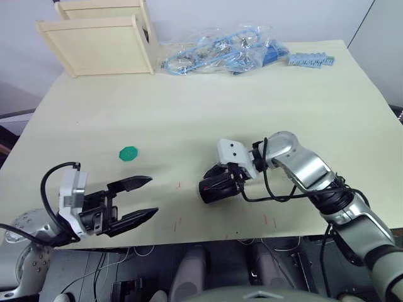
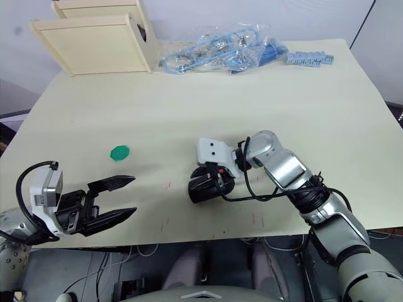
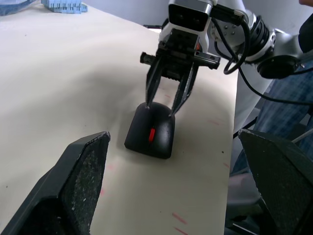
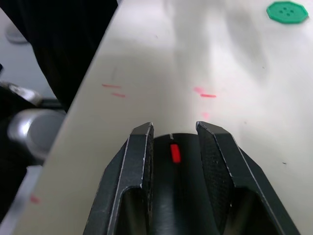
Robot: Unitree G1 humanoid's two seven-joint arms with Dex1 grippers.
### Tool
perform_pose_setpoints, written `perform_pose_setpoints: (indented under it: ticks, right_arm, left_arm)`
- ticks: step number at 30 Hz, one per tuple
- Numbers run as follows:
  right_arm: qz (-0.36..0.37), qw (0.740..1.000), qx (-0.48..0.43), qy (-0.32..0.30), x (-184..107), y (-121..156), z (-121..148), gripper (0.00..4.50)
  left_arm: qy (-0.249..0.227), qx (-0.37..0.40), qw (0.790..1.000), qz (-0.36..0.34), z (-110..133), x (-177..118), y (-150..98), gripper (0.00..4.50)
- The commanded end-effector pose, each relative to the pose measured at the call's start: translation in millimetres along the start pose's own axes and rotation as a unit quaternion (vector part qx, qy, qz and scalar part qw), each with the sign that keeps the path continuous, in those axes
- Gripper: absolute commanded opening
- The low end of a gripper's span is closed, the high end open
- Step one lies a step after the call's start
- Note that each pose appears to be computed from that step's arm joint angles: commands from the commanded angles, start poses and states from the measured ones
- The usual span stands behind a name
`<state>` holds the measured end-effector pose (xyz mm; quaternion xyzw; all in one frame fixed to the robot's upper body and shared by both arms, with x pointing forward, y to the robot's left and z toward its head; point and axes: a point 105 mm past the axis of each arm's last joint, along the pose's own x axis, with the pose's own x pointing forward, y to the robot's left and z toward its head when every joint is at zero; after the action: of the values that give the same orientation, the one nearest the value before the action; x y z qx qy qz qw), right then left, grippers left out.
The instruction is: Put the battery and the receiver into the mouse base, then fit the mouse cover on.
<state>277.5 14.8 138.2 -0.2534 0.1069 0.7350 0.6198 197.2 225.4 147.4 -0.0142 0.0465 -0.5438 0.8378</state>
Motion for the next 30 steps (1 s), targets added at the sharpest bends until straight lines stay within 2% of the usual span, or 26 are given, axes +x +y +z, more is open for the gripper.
perform_pose_setpoints:
  ticks: [1,9,17,24,30]
  right_arm:
    - [-0.011,1.000,-0.006,0.018,4.4,-3.1,3.8,1.45]
    - [-0.013,0.998,-0.020,0.058,14.0,1.5,10.0,1.45]
    - [-0.020,0.995,-0.017,0.094,18.0,0.5,0.4,1.45]
    - [-0.018,0.987,-0.009,0.159,21.6,0.6,-33.2,1.45]
    - [0.000,0.983,-0.011,0.182,22.1,7.4,-47.2,1.45]
  left_arm:
    - [-0.001,0.017,1.000,-0.003,4.8,-0.2,-2.0,4.50]
    - [0.001,0.015,1.000,-0.004,4.0,-1.0,-1.5,4.50]
    - [0.001,0.014,1.000,-0.006,3.0,-0.7,-1.2,4.50]
    - [0.003,0.012,1.000,-0.007,2.5,-0.2,-1.8,4.50]
    - [0.004,0.011,1.000,-0.007,1.6,0.3,-2.1,4.50]
